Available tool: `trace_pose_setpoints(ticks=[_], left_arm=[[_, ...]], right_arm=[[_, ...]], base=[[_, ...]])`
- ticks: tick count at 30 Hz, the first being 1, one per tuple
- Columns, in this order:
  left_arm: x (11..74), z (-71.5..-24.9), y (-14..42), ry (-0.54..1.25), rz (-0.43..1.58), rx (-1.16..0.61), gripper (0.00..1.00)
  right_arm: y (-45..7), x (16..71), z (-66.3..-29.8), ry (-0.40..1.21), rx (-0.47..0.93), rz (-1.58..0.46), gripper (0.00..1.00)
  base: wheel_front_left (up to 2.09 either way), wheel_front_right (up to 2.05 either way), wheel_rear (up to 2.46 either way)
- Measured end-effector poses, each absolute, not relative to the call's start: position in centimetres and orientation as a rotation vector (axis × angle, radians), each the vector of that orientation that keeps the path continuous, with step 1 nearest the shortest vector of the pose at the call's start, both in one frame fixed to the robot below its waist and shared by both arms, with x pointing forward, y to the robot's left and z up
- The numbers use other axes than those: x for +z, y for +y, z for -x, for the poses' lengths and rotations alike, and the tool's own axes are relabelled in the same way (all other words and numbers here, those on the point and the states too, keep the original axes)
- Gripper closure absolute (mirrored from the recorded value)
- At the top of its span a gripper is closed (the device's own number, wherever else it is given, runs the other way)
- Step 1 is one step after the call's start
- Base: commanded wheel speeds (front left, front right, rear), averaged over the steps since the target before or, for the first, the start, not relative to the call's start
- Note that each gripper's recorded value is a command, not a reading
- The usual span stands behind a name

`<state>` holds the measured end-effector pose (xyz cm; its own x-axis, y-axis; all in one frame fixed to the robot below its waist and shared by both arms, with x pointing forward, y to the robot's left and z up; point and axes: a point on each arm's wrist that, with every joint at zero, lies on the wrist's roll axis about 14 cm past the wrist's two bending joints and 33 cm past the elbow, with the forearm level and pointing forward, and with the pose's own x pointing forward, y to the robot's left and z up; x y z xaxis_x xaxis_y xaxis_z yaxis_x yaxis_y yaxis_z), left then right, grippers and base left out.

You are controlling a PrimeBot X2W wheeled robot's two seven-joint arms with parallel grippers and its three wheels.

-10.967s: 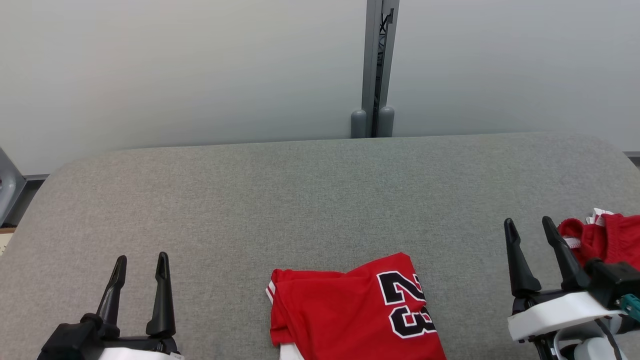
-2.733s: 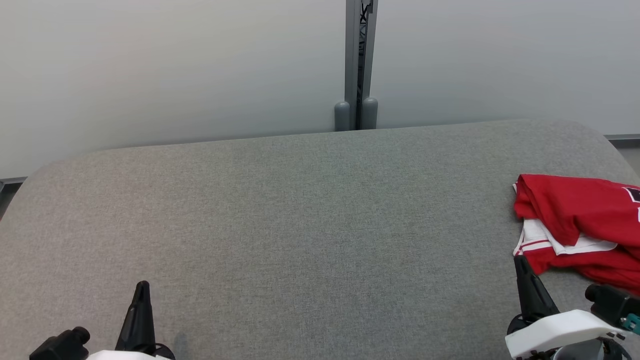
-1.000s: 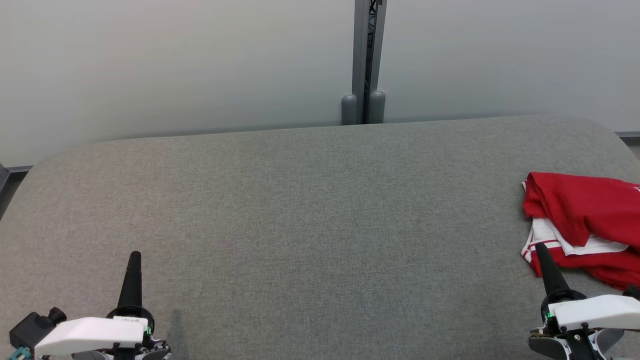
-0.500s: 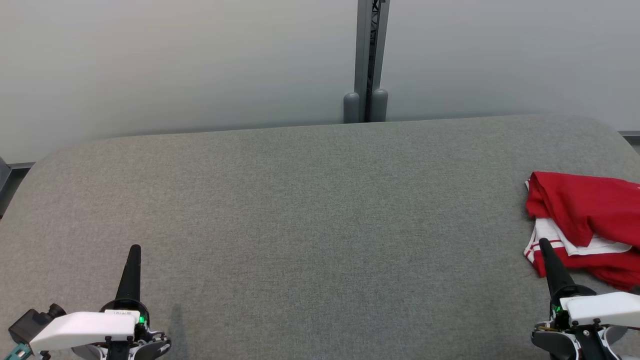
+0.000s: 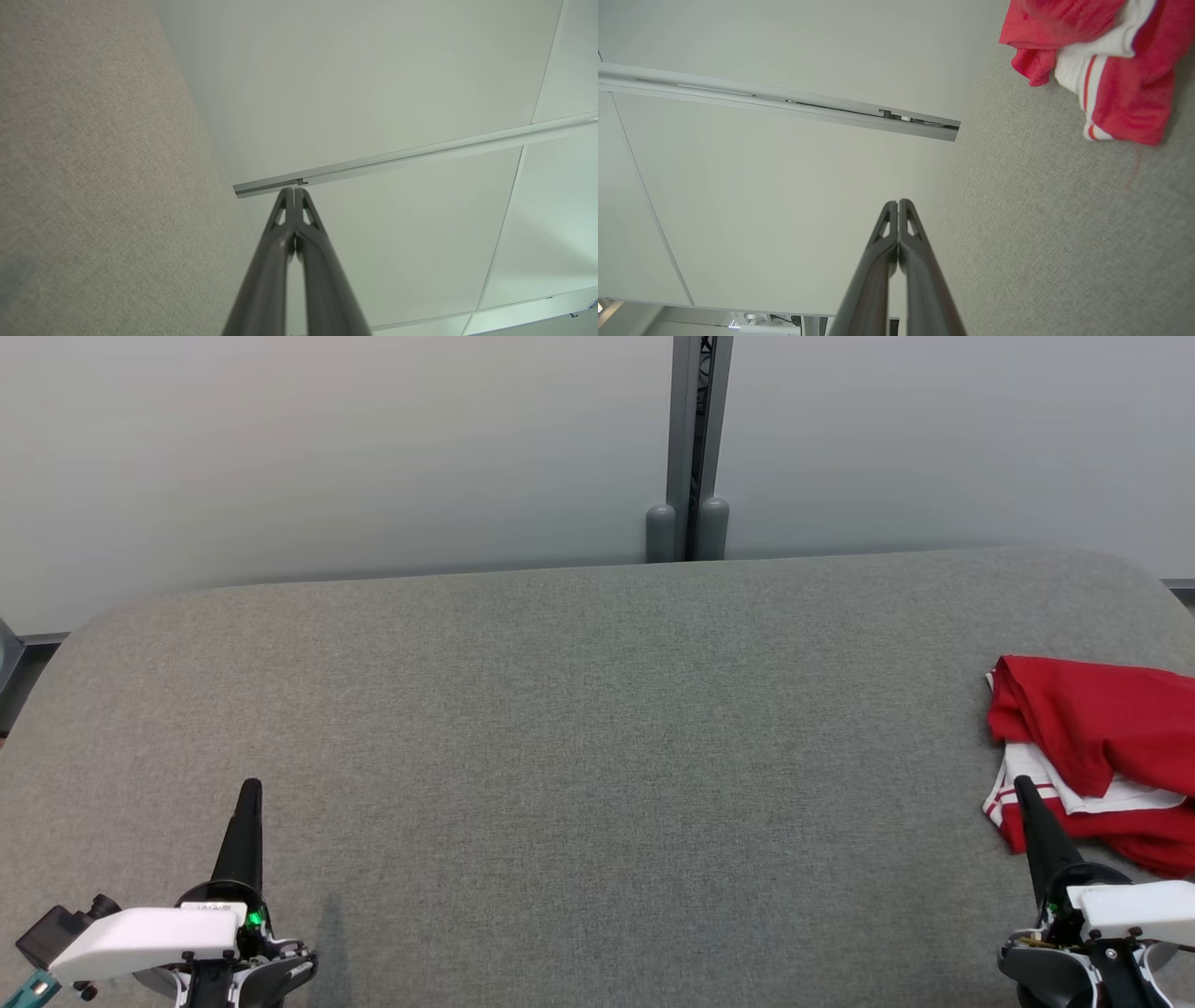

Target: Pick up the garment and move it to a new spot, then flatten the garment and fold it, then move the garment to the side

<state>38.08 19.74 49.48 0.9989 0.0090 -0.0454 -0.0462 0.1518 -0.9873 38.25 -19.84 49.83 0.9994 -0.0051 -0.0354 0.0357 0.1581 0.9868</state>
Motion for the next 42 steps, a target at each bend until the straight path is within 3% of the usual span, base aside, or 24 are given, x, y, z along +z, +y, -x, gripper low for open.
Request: trace_pose_setpoints(ticks=[24,42], left_arm=[[50.27,-38.7,19.87,0.014,1.576,0.011,1.0],[50.33,-38.74,19.88,0.012,1.577,0.01,1.0]], right_arm=[[-19.99,50.39,-38.75,0.008,-0.009,-1.573,1.0],[-20.01,50.41,-38.75,0.006,-0.009,-1.576,1.0]], base=[[0.0,0.0,0.0],[0.0,0.0,0.0]])
